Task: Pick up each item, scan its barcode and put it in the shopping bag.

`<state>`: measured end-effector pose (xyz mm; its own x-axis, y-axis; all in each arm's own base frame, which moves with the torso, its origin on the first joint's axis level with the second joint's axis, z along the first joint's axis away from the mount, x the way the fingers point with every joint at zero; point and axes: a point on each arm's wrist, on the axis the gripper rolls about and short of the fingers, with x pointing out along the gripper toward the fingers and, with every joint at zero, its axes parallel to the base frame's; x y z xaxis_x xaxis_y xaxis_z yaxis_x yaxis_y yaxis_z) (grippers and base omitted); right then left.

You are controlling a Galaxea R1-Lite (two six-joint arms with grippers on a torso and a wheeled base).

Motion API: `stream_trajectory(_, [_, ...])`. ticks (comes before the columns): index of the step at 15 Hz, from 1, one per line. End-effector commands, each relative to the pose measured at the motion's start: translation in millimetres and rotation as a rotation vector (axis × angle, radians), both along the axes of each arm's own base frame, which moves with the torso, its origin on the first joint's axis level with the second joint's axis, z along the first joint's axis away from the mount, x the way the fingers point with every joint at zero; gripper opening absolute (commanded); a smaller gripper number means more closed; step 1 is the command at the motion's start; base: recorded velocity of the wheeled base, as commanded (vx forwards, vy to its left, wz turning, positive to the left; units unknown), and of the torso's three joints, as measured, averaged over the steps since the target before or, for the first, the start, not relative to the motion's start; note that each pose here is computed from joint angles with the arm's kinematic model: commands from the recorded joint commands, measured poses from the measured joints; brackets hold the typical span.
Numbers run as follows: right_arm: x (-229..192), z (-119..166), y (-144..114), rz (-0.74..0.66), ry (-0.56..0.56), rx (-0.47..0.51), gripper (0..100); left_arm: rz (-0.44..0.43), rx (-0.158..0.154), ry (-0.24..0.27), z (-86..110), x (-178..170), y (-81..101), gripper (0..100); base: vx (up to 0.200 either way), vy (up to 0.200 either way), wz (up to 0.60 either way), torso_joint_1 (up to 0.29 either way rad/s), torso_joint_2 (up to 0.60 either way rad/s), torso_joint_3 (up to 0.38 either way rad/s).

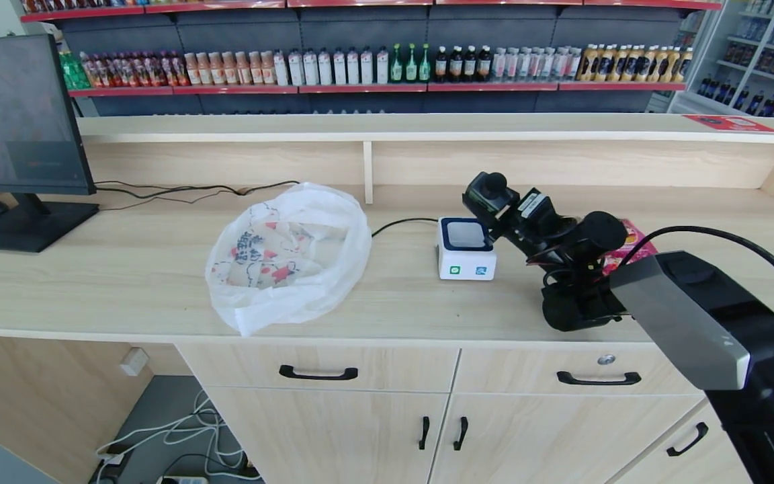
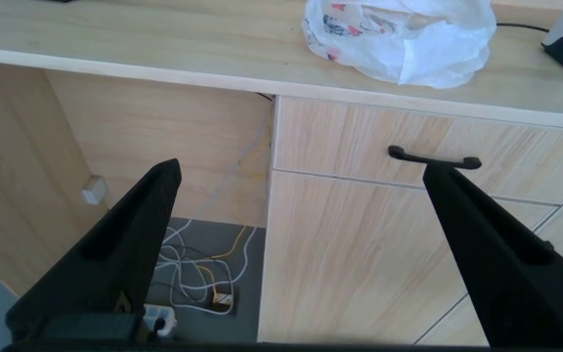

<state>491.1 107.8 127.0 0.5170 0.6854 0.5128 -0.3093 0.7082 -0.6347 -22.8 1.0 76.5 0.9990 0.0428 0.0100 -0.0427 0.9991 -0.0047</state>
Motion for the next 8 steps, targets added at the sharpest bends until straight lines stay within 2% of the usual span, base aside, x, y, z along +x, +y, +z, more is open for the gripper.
stream_trajectory(1, [0.3, -0.5, -0.8, -0.002, 0.000, 0.001, 0, 0.000, 0.000, -0.001, 0.1, 0.0, 0.0, 100, 0.000, 0.000, 0.00, 0.000, 0.00, 0.000])
stream_trajectory(8, [-0.2, -2.5, 3.0, 0.003, 0.001, -0.003, 0, 0.002, 0.000, -0.001, 0.1, 0.0, 0.0, 100, 0.000, 0.000, 0.00, 0.000, 0.00, 0.000])
